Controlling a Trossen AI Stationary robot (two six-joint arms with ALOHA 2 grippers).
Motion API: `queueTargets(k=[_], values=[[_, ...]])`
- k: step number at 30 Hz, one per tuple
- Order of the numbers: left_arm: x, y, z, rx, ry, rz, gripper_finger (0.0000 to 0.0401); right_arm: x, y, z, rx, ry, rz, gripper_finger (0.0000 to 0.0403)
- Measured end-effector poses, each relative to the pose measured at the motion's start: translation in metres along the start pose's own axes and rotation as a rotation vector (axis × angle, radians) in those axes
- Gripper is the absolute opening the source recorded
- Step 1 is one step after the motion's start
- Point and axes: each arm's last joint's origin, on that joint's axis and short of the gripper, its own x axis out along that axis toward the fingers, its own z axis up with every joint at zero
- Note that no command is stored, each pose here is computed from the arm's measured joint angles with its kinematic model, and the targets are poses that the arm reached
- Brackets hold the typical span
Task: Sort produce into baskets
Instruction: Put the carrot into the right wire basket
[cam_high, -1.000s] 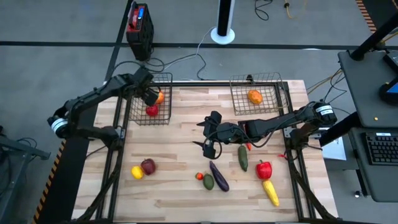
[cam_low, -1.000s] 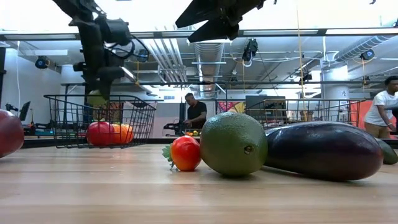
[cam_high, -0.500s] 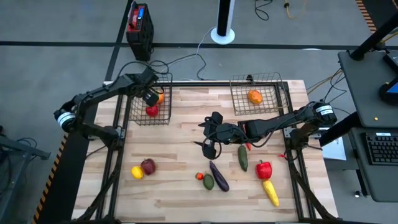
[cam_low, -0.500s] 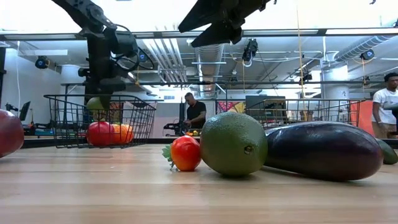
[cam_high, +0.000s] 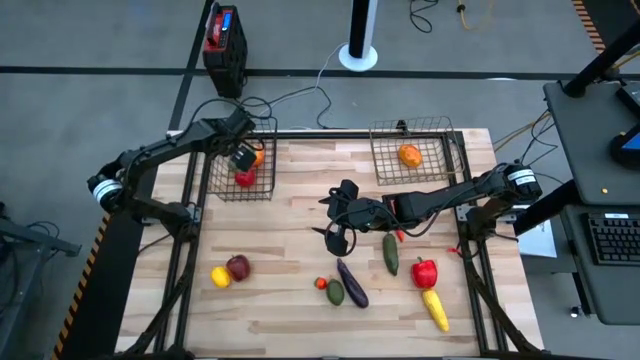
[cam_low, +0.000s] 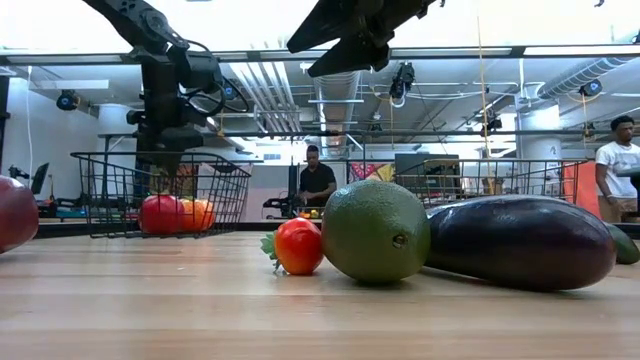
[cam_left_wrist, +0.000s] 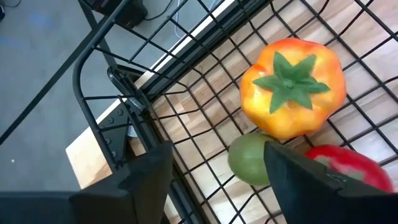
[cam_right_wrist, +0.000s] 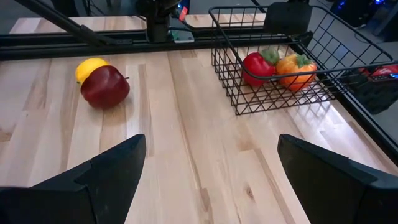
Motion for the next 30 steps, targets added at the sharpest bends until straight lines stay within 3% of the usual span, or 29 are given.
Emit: queueTargets(k=[12,22,30], values=[[-0.015,-0.010,-0.002,0.028,-0.058,-0.026,0.0247,0.000,0.000,-0.005,0.031,0.055,0.000,0.0357],[-0.075,-0.043,-0.023,0.100,-0.279,-0.166,0.0247,-0.004,-0.004,-0.025,0.180,0.252,-0.052,0.0357],[-0.125,-0.069,-0.056,0.179,-0.464,-0.342,0.0246,-0.015,-0.010,-0.050,0.314,0.511,-0.166,0.0357]])
